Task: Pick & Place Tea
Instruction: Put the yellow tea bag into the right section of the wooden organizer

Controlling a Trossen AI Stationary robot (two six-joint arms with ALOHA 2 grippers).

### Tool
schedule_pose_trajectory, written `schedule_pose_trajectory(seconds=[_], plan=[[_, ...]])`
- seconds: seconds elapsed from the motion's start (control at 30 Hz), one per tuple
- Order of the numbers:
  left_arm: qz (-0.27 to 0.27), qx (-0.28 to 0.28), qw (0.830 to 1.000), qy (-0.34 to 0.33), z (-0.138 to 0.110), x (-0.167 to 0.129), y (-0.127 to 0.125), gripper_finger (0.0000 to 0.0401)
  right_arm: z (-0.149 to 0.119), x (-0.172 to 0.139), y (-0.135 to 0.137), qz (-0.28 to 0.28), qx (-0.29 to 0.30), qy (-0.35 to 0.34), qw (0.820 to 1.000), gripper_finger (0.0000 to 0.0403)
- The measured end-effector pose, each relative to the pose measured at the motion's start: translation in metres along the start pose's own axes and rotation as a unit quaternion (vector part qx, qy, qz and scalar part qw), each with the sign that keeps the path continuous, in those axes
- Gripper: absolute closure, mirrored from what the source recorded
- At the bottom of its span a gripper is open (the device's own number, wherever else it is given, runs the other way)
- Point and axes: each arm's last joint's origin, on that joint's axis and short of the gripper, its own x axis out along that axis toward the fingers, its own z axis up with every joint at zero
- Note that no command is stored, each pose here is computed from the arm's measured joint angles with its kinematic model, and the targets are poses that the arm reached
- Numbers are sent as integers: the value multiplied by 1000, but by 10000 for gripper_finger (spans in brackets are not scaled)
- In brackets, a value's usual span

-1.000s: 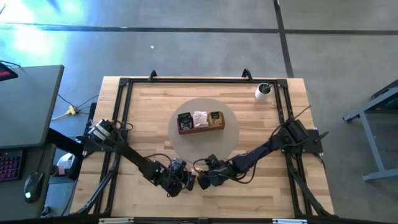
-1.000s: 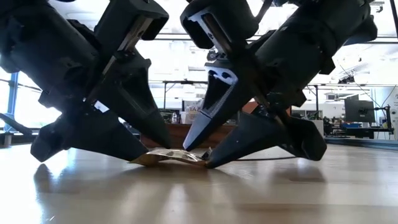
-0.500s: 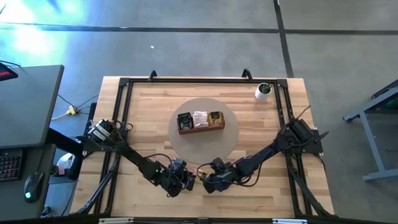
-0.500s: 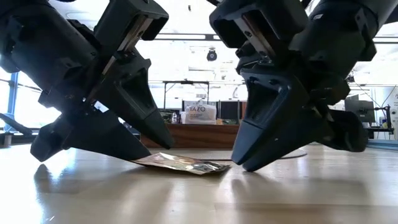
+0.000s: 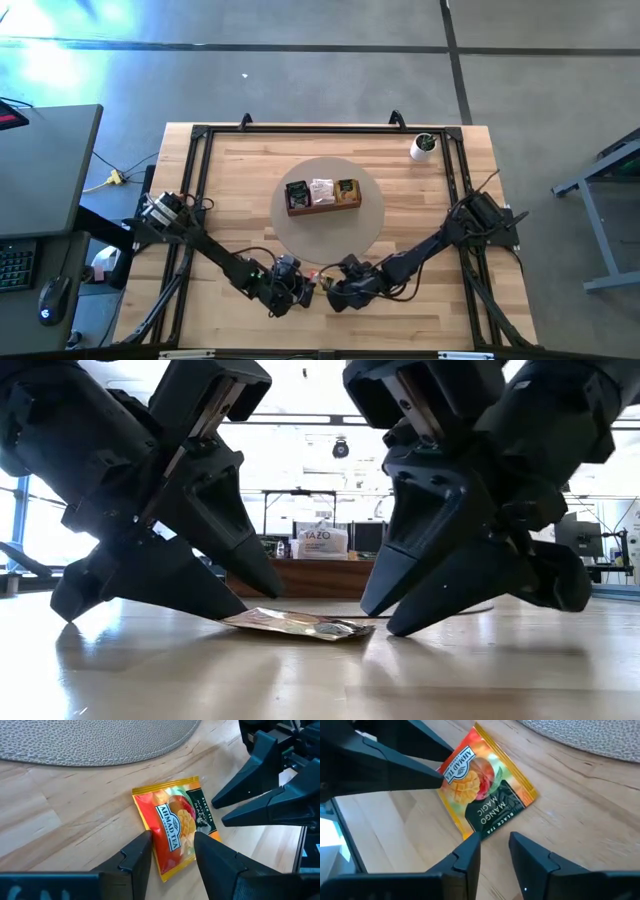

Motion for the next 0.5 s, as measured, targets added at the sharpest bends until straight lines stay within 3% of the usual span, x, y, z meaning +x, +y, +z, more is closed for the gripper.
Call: schedule_pose_trajectory(seconds=[0.5], plan=[[-20,18,1000,0,9,14,-15,251,2,8,-24,45,28,-8,999,292]])
